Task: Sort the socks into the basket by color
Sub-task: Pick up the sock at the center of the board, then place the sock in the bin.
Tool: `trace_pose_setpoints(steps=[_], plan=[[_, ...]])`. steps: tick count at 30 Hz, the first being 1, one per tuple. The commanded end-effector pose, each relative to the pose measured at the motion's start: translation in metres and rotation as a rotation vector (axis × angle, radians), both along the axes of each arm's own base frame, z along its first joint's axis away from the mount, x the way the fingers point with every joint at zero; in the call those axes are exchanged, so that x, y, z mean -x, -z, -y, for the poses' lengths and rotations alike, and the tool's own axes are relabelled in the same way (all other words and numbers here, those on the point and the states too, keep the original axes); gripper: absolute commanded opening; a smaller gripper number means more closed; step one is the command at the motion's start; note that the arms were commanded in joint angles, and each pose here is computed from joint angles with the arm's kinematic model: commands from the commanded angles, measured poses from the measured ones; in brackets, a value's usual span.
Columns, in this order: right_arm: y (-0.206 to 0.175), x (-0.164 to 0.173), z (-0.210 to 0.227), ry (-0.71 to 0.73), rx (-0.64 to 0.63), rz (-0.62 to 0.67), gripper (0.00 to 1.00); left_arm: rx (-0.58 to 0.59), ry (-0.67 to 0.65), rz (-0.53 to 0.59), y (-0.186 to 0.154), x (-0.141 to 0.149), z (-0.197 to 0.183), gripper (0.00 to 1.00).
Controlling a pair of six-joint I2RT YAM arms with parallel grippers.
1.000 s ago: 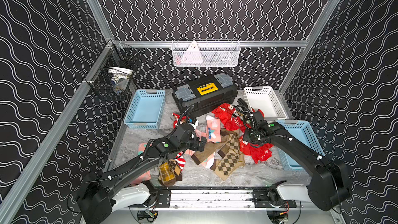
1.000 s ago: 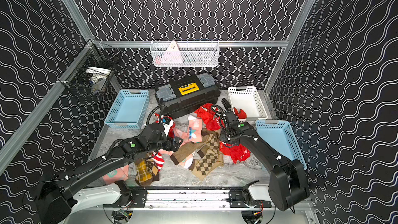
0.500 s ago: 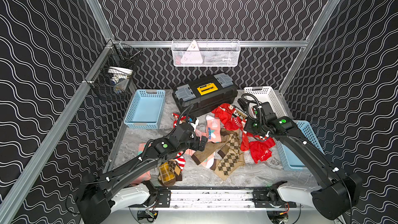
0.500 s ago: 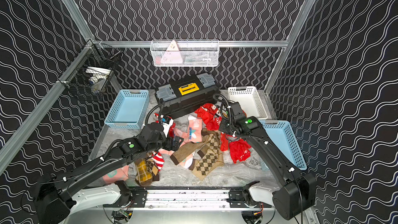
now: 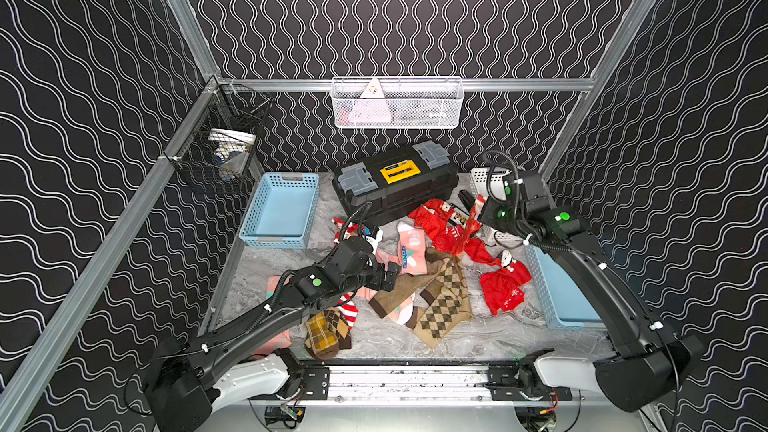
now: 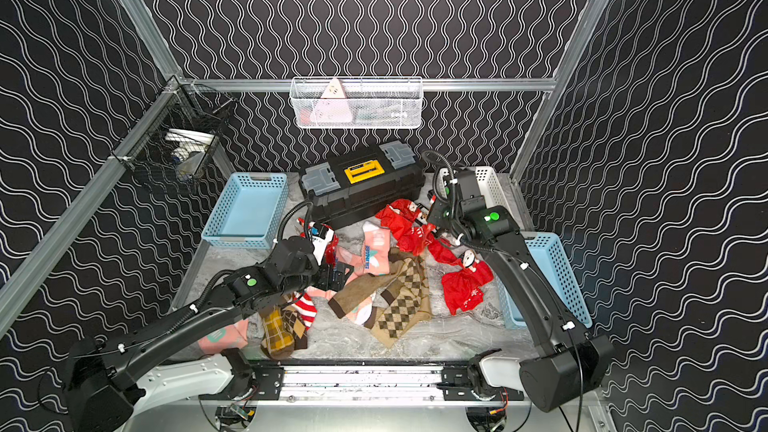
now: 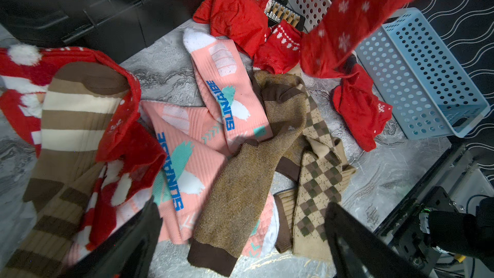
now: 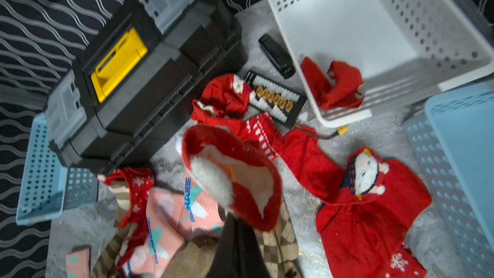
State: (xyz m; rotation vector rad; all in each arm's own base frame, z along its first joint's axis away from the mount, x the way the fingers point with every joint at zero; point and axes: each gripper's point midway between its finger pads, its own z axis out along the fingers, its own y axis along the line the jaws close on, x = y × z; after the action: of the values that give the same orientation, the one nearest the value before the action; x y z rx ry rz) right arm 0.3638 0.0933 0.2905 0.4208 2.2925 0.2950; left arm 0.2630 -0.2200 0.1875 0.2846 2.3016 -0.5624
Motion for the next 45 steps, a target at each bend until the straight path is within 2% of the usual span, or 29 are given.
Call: trace_pose_setpoints(steps=[1, 6, 11, 14, 20, 28, 35, 40, 42, 45], plan=[[-0.022, -0.029, 0.025, 0.065, 0.025, 0.081, 0.0, 0.009, 0.01, 0.016, -0.005, 0.0, 0.002, 0.99], [-0.049, -0.075, 0.072, 0.166, 0.053, 0.156, 0.0, 0.003, 0.006, 0.022, -0.009, 0.003, -0.002, 0.99], [-0.055, -0.109, 0.114, 0.234, 0.04, 0.187, 0.0, -0.004, 0.001, 0.022, -0.008, 0.005, -0.006, 0.99], [-0.033, -0.125, 0.128, 0.247, 0.025, 0.138, 0.0, -0.006, -0.002, 0.019, -0.007, 0.004, -0.006, 0.99], [0.04, -0.14, 0.149, 0.263, -0.027, 0.003, 0.0, -0.01, 0.001, 0.015, -0.006, 0.003, -0.004, 0.99], [0.135, -0.143, 0.139, 0.243, -0.128, -0.203, 0.0, -0.017, 0.012, 0.003, -0.001, -0.001, 0.002, 0.99], [0.177, -0.137, 0.133, 0.239, -0.16, -0.284, 0.0, -0.028, 0.014, -0.004, 0.003, -0.003, 0.003, 0.99], [0.18, -0.135, 0.133, 0.24, -0.158, -0.288, 0.0, -0.032, 0.01, -0.009, 0.006, -0.003, 0.003, 0.99], [0.179, -0.134, 0.133, 0.239, -0.156, -0.29, 0.04, -0.035, 0.003, -0.011, 0.007, -0.003, 0.001, 0.99], [0.175, -0.132, 0.131, 0.235, -0.151, -0.292, 0.25, -0.042, -0.006, -0.018, 0.009, -0.001, -0.002, 0.99]])
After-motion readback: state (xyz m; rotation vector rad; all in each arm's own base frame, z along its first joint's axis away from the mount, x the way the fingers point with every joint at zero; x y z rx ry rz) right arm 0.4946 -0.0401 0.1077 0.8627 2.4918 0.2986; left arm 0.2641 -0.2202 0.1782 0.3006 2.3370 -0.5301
